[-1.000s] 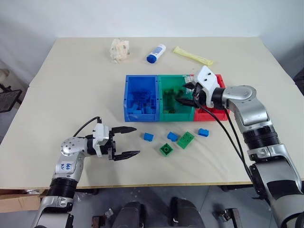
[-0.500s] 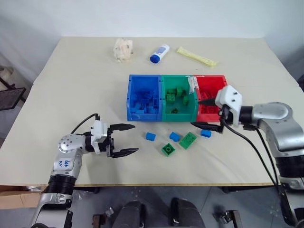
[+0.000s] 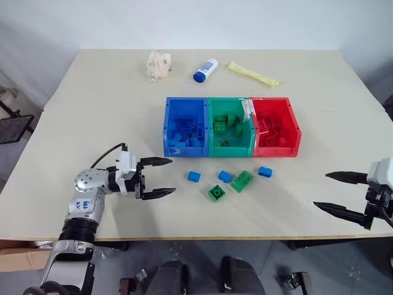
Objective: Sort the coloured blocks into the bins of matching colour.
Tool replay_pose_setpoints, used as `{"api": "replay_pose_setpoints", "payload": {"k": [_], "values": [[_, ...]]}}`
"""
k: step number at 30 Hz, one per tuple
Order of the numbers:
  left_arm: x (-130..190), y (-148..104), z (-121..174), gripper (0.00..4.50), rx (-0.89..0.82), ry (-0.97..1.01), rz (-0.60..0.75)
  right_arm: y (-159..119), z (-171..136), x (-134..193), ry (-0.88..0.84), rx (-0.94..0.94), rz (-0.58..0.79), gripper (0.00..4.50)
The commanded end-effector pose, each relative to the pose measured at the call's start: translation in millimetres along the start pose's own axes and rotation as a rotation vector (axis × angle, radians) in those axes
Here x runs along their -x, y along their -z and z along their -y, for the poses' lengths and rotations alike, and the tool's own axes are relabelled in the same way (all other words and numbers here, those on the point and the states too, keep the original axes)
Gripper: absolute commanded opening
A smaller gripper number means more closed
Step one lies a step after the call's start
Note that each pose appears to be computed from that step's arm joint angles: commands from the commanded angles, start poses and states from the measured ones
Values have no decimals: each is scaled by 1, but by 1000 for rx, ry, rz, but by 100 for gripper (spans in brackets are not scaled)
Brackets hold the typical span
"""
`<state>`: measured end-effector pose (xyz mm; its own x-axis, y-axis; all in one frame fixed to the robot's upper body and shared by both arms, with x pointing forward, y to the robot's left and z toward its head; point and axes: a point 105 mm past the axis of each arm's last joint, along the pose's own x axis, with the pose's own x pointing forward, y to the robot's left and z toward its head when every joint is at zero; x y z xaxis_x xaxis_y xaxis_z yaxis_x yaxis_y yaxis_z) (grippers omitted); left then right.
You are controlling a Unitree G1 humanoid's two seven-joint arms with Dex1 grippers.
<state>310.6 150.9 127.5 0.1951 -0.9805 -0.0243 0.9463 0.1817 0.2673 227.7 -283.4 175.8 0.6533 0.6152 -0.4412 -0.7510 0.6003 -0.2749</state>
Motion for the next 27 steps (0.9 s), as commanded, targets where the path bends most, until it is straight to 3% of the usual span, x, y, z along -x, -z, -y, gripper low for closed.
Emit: {"api": "replay_pose_setpoints", "payload": {"k": [1, 4, 13, 24, 27], "values": [[-1, -7, -2, 450, -38, 20, 6, -11, 2, -3, 8, 51, 8, 447], [-2, -8, -1, 450, -37, 24, 10, -11, 2, -11, 0, 50, 3, 447], [3, -6, 11, 450, -41, 51, 36, 0, 22, -85, -22, 23, 6, 447], [26, -5, 12, 450, -27, 15, -23, 5, 31, -130, -55, -6, 16, 447], [27, -5, 12, 450, -24, 9, -28, 5, 28, -139, -72, -23, 24, 385]]}}
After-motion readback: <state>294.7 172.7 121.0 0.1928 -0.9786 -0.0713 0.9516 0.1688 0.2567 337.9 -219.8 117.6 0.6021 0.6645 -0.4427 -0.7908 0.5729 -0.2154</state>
